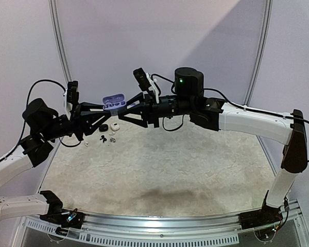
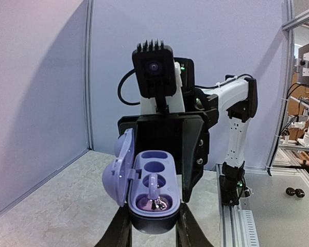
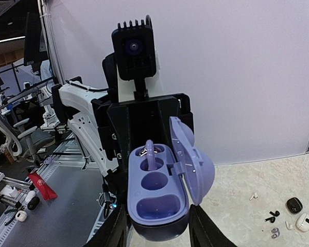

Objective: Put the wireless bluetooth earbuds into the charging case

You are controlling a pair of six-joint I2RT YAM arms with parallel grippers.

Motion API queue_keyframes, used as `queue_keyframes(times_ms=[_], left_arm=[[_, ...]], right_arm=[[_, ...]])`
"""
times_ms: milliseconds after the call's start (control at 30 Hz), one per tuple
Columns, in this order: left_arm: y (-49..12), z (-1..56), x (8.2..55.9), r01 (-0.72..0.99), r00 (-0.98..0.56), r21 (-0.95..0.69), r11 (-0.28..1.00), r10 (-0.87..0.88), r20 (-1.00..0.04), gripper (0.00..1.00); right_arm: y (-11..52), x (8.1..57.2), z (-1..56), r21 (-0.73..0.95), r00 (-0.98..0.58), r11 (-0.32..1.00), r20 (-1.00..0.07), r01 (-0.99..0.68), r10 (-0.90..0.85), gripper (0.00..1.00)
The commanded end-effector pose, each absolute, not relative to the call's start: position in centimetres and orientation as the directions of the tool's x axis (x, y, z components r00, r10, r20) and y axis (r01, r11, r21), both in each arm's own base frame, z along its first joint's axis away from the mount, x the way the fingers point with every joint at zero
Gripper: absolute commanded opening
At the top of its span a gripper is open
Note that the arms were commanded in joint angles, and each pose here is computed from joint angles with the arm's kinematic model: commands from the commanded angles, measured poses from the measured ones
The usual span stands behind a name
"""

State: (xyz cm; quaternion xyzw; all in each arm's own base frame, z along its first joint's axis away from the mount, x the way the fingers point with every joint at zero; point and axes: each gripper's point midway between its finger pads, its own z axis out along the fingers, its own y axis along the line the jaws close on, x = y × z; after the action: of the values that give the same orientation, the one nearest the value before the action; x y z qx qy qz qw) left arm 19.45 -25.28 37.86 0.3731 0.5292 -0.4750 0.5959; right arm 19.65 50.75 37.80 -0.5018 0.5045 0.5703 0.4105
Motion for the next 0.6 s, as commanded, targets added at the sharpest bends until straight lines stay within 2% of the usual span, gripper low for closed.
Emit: queue_keyframes(times_ms=[0,67,233,400,567], left_arm=[[-25.48,37.41,19.17,0.965,-0.002,-0.042,0.26,-0.151,-0.989,0.0],[-25.5,37.25,19.18,0.965,0.001,-0.037,0.261,-0.144,-0.99,0.0],[-25.53,37.1,19.21,0.964,0.002,-0.035,0.262,-0.14,-0.99,0.0],[-25.45,37.2,19.31,0.962,0.004,-0.035,0.269,-0.145,-0.989,0.0],[-25.35,36.96,19.53,0.958,-0.001,-0.042,0.284,-0.143,-0.99,0.0]], right_arm=[[51.16,19.5,38.64,0.153,-0.151,-0.171,-0.988,-0.973,-0.023,0.42],[51.23,19.48,38.63,0.153,-0.151,-0.172,-0.988,-0.973,-0.024,0.42],[51.29,19.42,38.43,0.156,-0.153,-0.178,-0.988,-0.972,-0.032,0.28],[51.24,19.43,38.25,0.158,-0.153,-0.177,-0.987,-0.972,-0.039,0.22],[51.26,19.38,38.06,0.162,-0.156,-0.179,-0.987,-0.97,-0.047,0.07]])
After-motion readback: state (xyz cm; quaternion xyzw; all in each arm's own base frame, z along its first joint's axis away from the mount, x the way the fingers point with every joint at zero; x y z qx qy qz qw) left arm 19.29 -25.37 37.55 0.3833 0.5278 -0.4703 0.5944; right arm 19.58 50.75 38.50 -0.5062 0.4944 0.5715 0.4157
